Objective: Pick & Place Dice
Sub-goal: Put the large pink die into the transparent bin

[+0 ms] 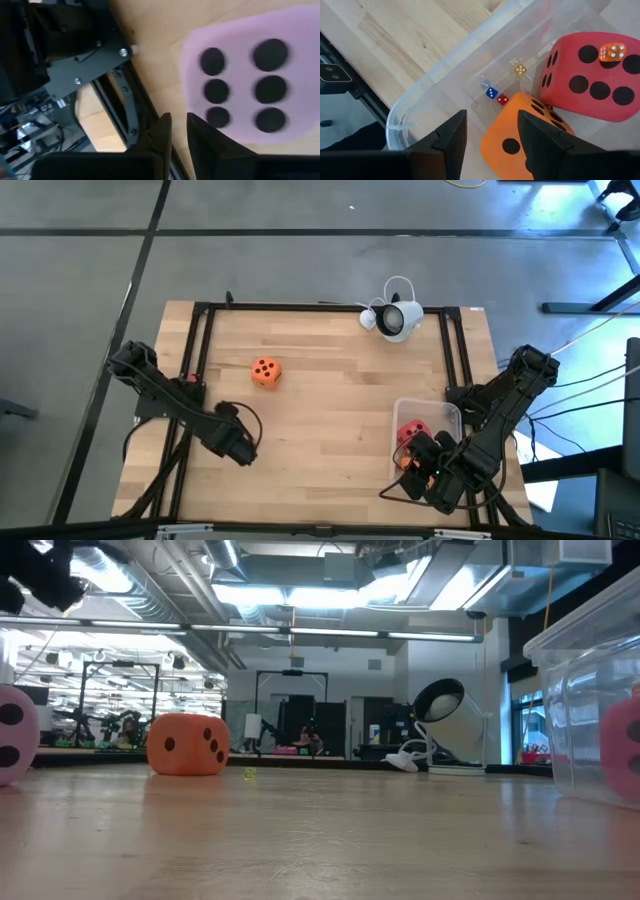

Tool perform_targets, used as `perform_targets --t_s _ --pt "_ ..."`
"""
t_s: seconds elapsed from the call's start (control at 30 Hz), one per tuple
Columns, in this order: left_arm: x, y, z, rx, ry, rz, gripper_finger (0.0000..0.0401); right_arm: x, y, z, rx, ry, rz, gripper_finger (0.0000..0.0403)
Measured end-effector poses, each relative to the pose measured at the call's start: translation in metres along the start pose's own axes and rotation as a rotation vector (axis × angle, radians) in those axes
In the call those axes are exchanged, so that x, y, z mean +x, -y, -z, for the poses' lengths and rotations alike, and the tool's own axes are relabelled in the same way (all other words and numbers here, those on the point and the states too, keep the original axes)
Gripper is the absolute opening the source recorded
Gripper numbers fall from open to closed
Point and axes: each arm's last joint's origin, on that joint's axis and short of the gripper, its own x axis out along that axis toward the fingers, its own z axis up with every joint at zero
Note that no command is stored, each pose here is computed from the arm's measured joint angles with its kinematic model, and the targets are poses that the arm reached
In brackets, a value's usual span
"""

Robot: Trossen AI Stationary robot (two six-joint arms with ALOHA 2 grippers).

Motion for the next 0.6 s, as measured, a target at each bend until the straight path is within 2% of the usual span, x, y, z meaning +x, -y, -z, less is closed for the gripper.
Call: perform_targets --t_s 0.17,0.3,0.5,0.6 --pt "0.011 -0.004 -0.001 -0.008 -0.011 -0.058 0.0019 0.0 0.0 0.0 0.0 -0.001 -0.001 0.0173" --pt "0.018 -0.004 -0.002 -0.008 -0.011 -0.062 0.0002 0.0 0.0 0.0 0.0 -0.001 -0.002 0.0173" --pt "0.033 0.004 -0.004 0.102 -0.077 0.02 0.0002 0.0 0.0 0.0 0.0 -0.004 -0.002 0.0173" --pt "0.036 0.006 -0.004 0.089 -0.065 0.044 0.0001 0.0 0.0 0.0 -0.001 -0.004 -0.002 0.0173"
